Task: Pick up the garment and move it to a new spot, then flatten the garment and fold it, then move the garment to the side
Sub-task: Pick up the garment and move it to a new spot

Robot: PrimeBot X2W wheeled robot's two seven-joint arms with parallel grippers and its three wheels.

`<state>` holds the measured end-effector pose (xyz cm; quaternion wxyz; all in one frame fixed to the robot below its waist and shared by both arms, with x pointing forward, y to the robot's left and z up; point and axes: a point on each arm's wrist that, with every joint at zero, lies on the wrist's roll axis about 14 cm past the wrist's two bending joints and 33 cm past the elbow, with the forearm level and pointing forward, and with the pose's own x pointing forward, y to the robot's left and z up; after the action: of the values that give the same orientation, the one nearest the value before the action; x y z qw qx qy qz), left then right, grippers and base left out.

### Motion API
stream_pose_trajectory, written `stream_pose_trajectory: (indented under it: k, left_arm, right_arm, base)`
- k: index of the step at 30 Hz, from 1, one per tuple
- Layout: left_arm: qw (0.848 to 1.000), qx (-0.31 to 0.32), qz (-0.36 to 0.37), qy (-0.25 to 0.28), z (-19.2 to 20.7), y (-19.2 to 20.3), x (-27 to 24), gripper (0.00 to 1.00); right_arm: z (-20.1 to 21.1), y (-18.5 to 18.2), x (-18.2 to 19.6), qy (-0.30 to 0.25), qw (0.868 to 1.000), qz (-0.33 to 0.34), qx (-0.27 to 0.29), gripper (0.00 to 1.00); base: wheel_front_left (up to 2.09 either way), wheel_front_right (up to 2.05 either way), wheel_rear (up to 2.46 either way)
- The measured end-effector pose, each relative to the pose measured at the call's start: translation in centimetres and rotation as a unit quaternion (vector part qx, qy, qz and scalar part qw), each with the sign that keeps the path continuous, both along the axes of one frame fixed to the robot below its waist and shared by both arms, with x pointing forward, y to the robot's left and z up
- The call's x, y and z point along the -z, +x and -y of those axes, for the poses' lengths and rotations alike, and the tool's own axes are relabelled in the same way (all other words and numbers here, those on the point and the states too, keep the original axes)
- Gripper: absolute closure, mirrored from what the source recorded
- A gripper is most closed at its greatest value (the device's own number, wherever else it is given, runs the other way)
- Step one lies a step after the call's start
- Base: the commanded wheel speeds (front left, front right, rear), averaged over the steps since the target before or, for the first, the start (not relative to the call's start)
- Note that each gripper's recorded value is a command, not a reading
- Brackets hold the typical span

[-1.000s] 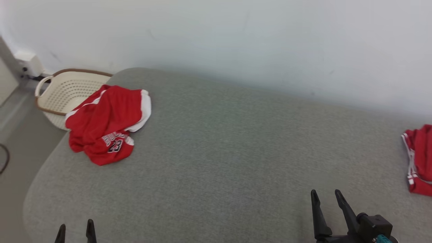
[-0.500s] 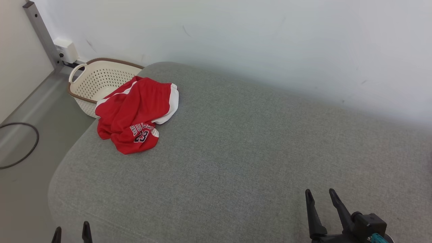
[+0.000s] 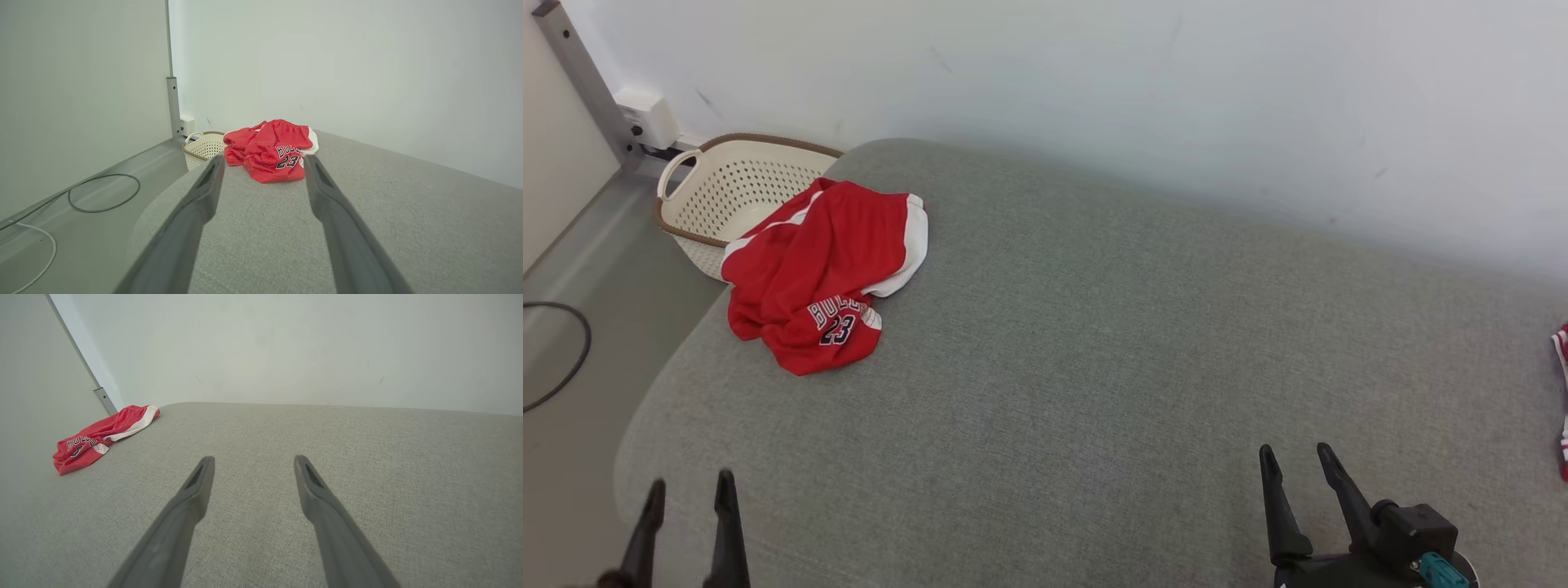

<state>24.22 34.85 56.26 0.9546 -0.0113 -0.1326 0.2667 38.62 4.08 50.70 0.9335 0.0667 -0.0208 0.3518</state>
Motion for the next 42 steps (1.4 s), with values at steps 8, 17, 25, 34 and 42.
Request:
stream_pose_trajectory:
  k: [8, 17, 25, 34, 42]
  left_arm:
    - [0.997, 0.044, 0.037, 0.044, -1.0, 5.3, -5.1, 0.0]
    - [0.994, 0.079, 0.037, 0.059, -1.8, 11.9, -7.5, 0.0]
    - [0.992, 0.111, 0.015, 0.052, -2.1, 18.5, -7.7, 0.0]
    - [0.988, 0.134, -0.065, 0.046, -2.7, 25.3, -4.7, 0.0]
    - [0.974, 0.143, -0.176, 0.022, -3.0, 29.9, 1.0, 0.0]
  right_arm:
    - [1.1, 1.0, 0.0, 0.001, 1.0, 0.002, 0.015, 0.0]
    - [2.6, 3.0, 0.7, 0.001, 0.999, 0.001, 0.034, 0.0]
    - [4.1, 4.9, 2.1, -0.005, 0.998, -0.009, 0.054, 0.0]
    - [6.7, 6.5, 3.7, -0.011, 0.996, -0.024, 0.089, 0.0]
    - [9.2, 7.5, 5.3, -0.019, 0.991, -0.037, 0.123, 0.0]
  base:
    - [0.0, 0.0, 0.0]
    - [0.0, 0.0, 0.0]
    - [0.0, 0.0, 0.0]
    - [0.0, 0.0, 0.0]
    - [0.0, 0.0, 0.0]
